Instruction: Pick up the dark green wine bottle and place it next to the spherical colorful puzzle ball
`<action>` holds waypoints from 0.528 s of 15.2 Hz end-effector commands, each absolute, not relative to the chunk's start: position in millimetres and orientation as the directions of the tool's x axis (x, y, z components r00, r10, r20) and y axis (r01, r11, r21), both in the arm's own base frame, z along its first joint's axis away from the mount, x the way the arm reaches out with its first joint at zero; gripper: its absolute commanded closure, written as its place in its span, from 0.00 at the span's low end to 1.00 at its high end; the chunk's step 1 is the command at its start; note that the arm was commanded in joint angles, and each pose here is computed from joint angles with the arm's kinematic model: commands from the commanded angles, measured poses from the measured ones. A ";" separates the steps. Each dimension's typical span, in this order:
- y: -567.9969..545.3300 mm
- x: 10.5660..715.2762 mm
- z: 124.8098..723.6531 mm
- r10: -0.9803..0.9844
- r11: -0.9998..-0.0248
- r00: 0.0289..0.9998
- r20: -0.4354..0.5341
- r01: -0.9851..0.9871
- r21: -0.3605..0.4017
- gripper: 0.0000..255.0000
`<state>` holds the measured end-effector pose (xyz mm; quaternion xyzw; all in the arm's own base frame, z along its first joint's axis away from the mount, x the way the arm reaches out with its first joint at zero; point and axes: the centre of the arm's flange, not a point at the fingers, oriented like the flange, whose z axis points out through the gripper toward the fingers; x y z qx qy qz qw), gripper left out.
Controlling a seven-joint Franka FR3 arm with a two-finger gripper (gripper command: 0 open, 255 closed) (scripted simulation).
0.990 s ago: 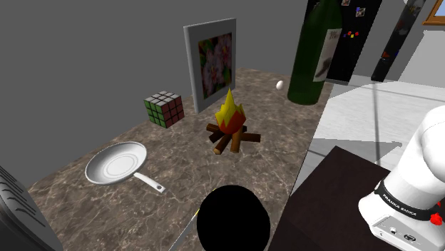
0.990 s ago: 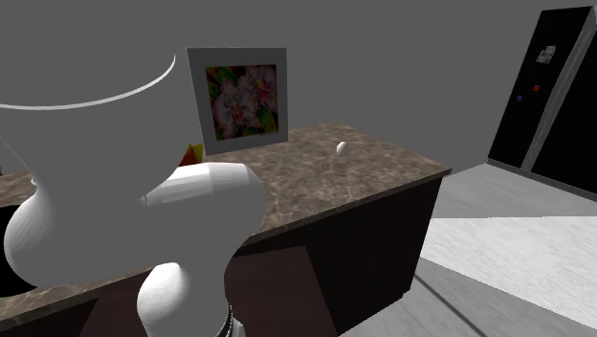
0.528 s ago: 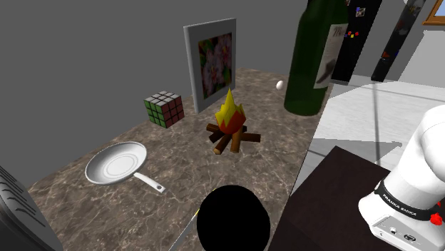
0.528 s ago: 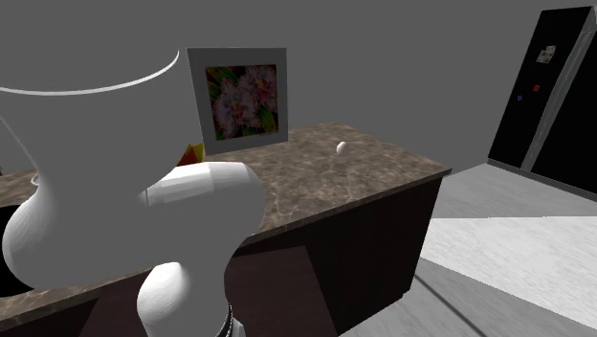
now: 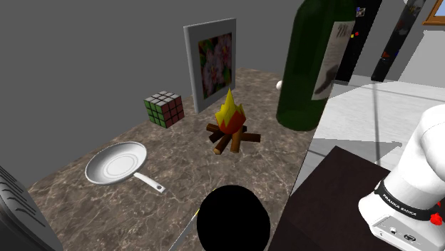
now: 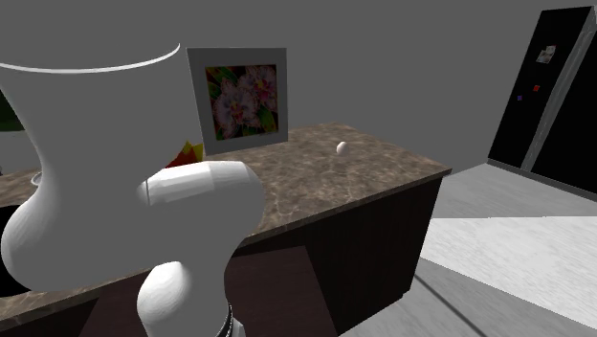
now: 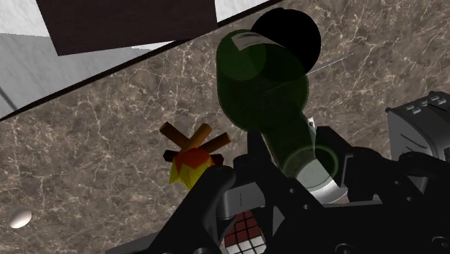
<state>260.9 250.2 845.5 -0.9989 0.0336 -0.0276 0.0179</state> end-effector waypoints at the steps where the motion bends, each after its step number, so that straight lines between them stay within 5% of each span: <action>1: 252.5 260.6 835.8 -0.069 -0.997 0.996 0.054 -0.067 -0.038 1.00; 8: 252.5 260.6 798.9 -0.069 -0.997 0.996 0.054 -0.067 -0.038 1.00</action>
